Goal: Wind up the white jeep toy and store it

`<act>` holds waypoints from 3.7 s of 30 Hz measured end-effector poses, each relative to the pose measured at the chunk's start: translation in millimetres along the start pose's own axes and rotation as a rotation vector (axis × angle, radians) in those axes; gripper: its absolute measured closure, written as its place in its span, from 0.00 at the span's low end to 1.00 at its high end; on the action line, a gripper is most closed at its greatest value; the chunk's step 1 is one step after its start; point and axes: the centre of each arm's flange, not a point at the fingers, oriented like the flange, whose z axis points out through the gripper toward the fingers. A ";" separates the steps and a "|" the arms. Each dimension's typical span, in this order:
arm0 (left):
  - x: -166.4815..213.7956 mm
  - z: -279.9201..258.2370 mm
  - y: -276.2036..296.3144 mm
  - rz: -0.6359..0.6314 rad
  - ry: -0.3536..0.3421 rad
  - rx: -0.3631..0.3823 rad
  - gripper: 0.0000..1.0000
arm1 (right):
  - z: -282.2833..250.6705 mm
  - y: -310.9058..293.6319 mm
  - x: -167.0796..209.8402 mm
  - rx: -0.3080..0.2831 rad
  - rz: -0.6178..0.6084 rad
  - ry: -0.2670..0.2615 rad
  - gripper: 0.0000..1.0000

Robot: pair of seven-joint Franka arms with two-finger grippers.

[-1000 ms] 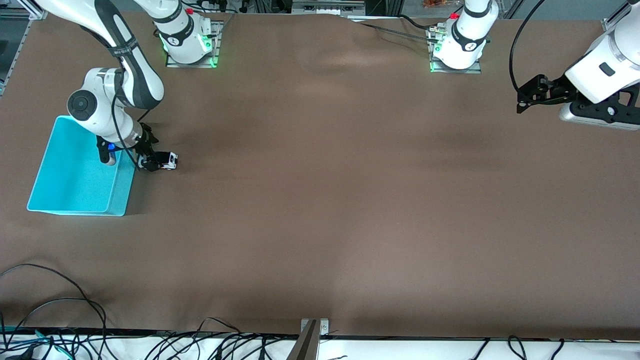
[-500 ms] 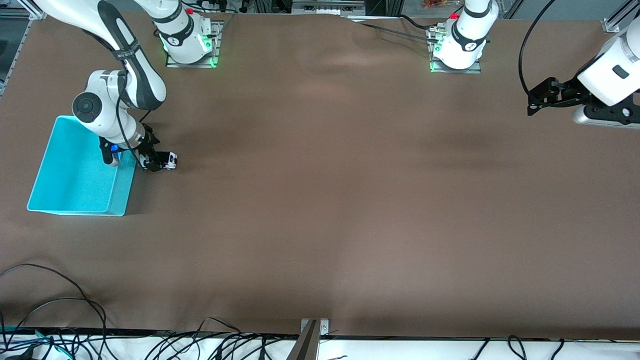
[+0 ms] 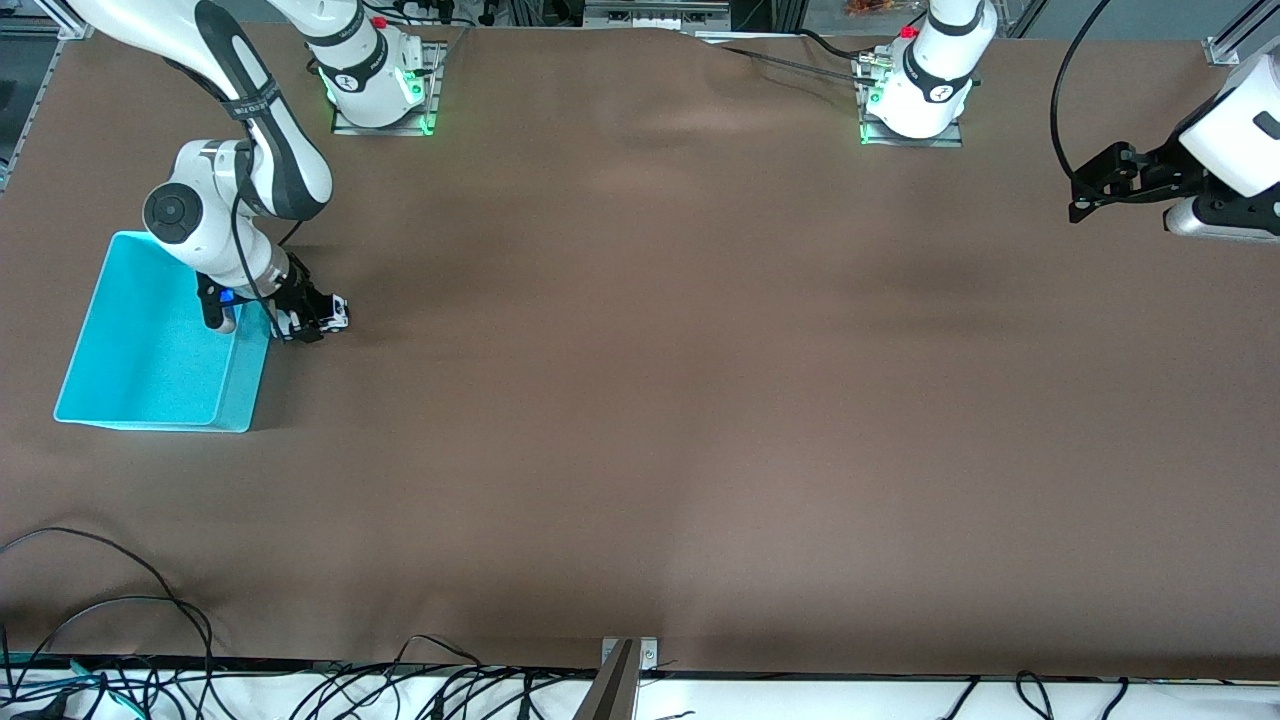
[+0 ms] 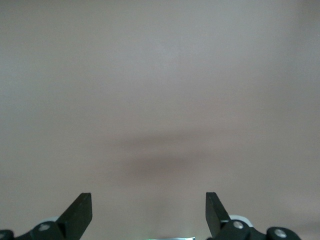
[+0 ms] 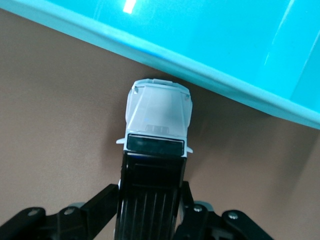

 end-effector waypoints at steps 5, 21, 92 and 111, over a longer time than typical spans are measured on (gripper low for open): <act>-1.3 -1.8 4.1 0.007 -0.005 0.000 0.00 | -2.7 -1.0 0.4 0.005 0.020 0.003 0.46; -3.6 -4.9 8.1 0.015 -0.014 0.001 0.00 | -45.0 -16.1 -10.3 -0.014 -0.015 0.003 0.50; -3.9 -4.9 5.0 0.009 -0.015 0.000 0.00 | -40.6 28.5 191.7 -0.320 -0.865 -0.016 0.50; -3.9 -5.4 3.5 0.006 -0.014 0.000 0.00 | -2.6 48.6 201.7 -0.309 -0.852 -0.020 0.51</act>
